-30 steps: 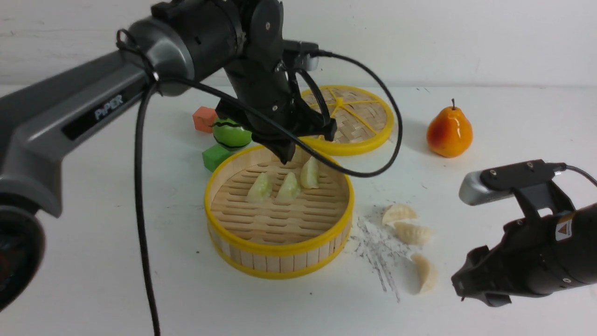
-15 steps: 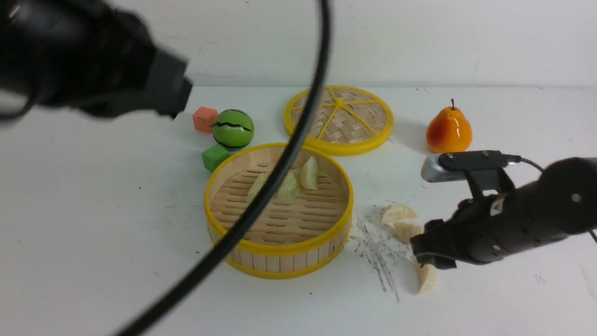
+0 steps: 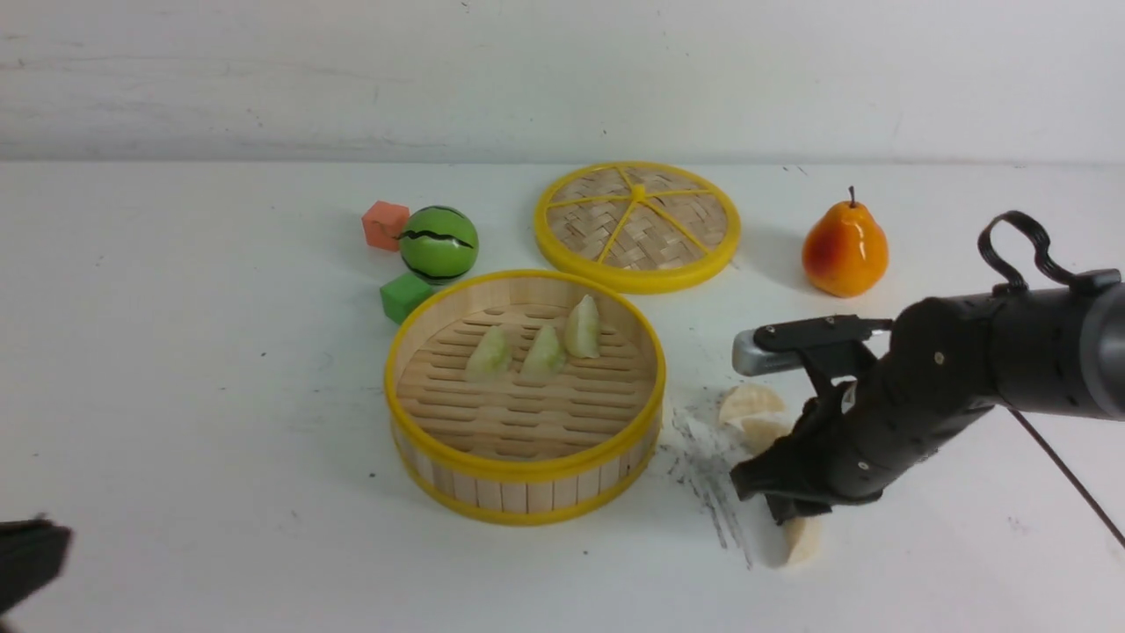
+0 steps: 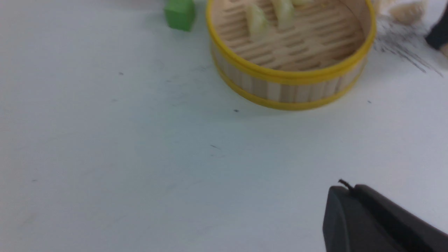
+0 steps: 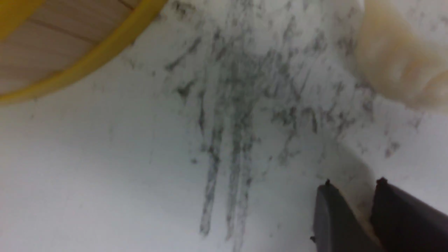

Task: Put the dumplings into the steamer on the white table.
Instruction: 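Reach for and grasp a dumpling lying on the table beside the steamer, then place the dumpling in the bamboo steamer basket with the right gripper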

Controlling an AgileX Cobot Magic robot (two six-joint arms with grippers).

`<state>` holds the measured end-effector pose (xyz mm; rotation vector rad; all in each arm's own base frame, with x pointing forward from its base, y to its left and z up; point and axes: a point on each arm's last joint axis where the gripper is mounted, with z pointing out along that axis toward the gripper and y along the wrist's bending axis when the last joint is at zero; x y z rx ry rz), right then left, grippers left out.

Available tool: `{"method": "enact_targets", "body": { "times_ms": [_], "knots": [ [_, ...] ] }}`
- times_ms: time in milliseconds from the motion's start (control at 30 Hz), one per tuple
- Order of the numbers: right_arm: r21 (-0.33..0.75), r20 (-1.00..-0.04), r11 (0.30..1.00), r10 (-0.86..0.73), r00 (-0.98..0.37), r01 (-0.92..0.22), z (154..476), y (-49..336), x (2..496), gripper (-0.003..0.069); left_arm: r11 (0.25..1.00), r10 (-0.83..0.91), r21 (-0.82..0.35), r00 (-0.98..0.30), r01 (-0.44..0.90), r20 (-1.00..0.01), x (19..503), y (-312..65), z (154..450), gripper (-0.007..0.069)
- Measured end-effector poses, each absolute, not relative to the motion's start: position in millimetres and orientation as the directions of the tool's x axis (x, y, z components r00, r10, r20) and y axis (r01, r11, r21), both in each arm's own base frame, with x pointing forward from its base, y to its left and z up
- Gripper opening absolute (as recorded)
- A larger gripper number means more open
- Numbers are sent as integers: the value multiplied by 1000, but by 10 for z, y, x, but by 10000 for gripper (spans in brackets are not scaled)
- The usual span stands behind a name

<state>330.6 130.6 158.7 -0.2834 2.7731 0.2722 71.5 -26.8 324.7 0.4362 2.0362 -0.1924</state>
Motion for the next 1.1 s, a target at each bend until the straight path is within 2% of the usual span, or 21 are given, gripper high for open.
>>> {"method": "enact_targets", "body": {
  "times_ms": [100,167,300,333,400,467,567,600,700,867,1000,1033,1067,1100],
  "knots": [
    [163,-284,957,-189,-940,-242,1730,1331,3258,135,953,133,11,-384,303,-914,540,-77,3163,-14],
    [171,-299,949,-207,-931,-266,1947,1382,3273,135,962,68,-36,-366,270,-928,474,-13,3055,-14],
    [184,-412,912,-266,-871,-366,2524,1664,3317,135,953,-40,-136,-335,269,-941,461,-29,2773,-14],
    [187,-434,906,-270,-859,-379,2603,1714,3331,135,952,-42,-138,-331,273,-943,465,-36,2746,-14],
    [193,-521,866,-309,-796,-462,2874,2046,3349,135,947,-24,-118,-299,298,-954,508,-77,2628,-14],
    [194,-572,839,-324,-753,-509,2950,2296,3395,135,946,-16,-107,-284,307,-959,519,-88,2607,-14],
    [198,-608,816,-333,-721,-544,2917,2560,3482,135,944,-12,-99,-269,314,-963,523,-93,2612,-14],
    [201,-604,804,-349,-717,-560,2766,2757,3564,135,944,-11,-98,-267,314,-964,523,-93,2614,-14],
    [203,-583,798,-367,-725,-568,2436,2986,3707,135,946,-7,-95,-272,310,-962,523,-89,2608,-14],
    [203,-553,810,-369,-747,-550,2008,3113,3831,139,948,-3,-92,-282,303,-960,523,-83,2598,-14],
    [207,-555,814,-360,-750,-543,1967,3129,3848,202,949,-3,-91,-281,303,-960,523,-82,2598,-13],
    [207,-557,813,-359,-749,-544,1968,3131,3849,227,949,-3,-91,-281,303,-960,523,-82,2598,-13],
    [194,-565,813,-365,-740,-549,1981,3126,3856,295,949,-3,-91,-281,303,-960,523,-82,2598,-13],
    [192,-565,813,-367,-739,-550,1981,3125,3856,295,949,-3,-91,-281,303,-960,523,-82,2598,-13]
  ]
}}
